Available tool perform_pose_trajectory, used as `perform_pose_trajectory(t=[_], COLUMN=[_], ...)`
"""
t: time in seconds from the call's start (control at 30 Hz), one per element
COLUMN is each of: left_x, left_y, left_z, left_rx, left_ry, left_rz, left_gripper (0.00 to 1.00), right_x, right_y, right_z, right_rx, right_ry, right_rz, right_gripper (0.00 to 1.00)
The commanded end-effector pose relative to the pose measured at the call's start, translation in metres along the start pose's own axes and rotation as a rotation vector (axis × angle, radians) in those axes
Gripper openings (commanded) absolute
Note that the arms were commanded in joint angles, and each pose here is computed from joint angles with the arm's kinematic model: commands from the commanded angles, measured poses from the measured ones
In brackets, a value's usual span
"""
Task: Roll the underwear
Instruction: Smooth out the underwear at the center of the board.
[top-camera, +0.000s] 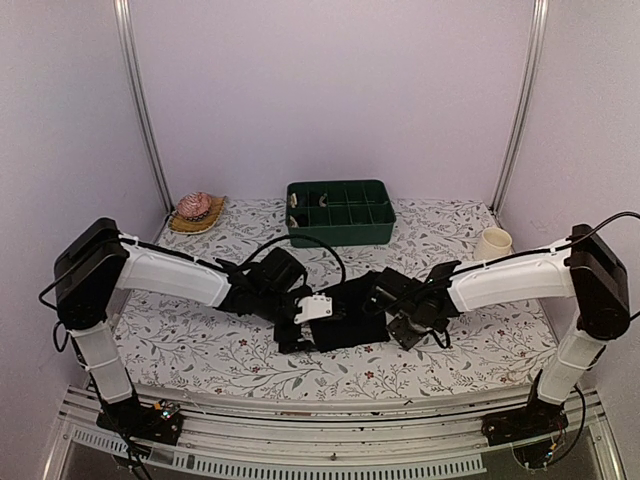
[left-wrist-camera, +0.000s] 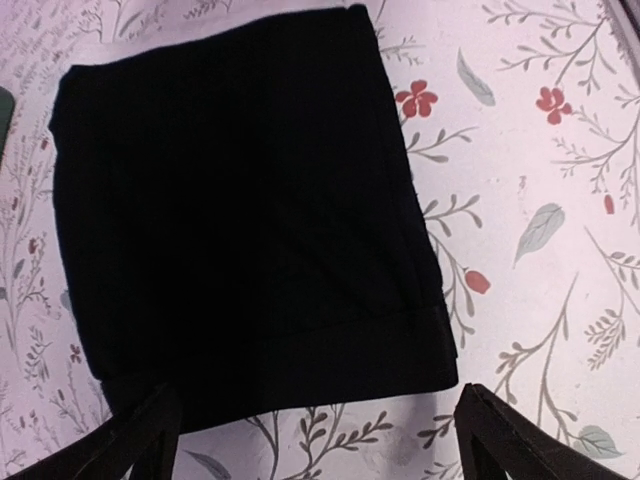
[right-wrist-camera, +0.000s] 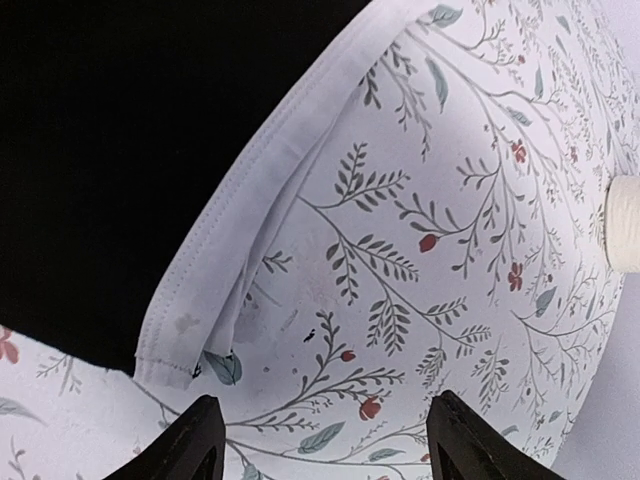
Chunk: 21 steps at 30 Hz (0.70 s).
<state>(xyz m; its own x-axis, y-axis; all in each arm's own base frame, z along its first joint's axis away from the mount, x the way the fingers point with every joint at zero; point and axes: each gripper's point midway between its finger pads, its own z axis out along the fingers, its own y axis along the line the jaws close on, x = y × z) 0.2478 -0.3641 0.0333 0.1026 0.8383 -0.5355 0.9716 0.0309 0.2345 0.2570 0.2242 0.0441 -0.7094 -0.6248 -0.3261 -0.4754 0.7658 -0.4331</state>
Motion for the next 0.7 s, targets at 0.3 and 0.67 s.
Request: perform_pose_trajectory(t=[0.3,0.67], left_x=[-0.04,-0.016], left_y=[0.003,-0.043], left_z=[-0.08,-0.023], left_rx=[-0.025,-0.116], left_ry=[-0.257,-0.051], left_rz=[0.142,0.3], left_gripper=[0.98,0.9], right_x=[-0.068,-0.063], right_y=[-0.009,-0.04], right_z=[-0.069,-0.088], right_rx=[-0.106,-0.036], right_ry=[-0.424,-0.562], right_rz=[-0.119,0.027], right_gripper=[0.84,0.84])
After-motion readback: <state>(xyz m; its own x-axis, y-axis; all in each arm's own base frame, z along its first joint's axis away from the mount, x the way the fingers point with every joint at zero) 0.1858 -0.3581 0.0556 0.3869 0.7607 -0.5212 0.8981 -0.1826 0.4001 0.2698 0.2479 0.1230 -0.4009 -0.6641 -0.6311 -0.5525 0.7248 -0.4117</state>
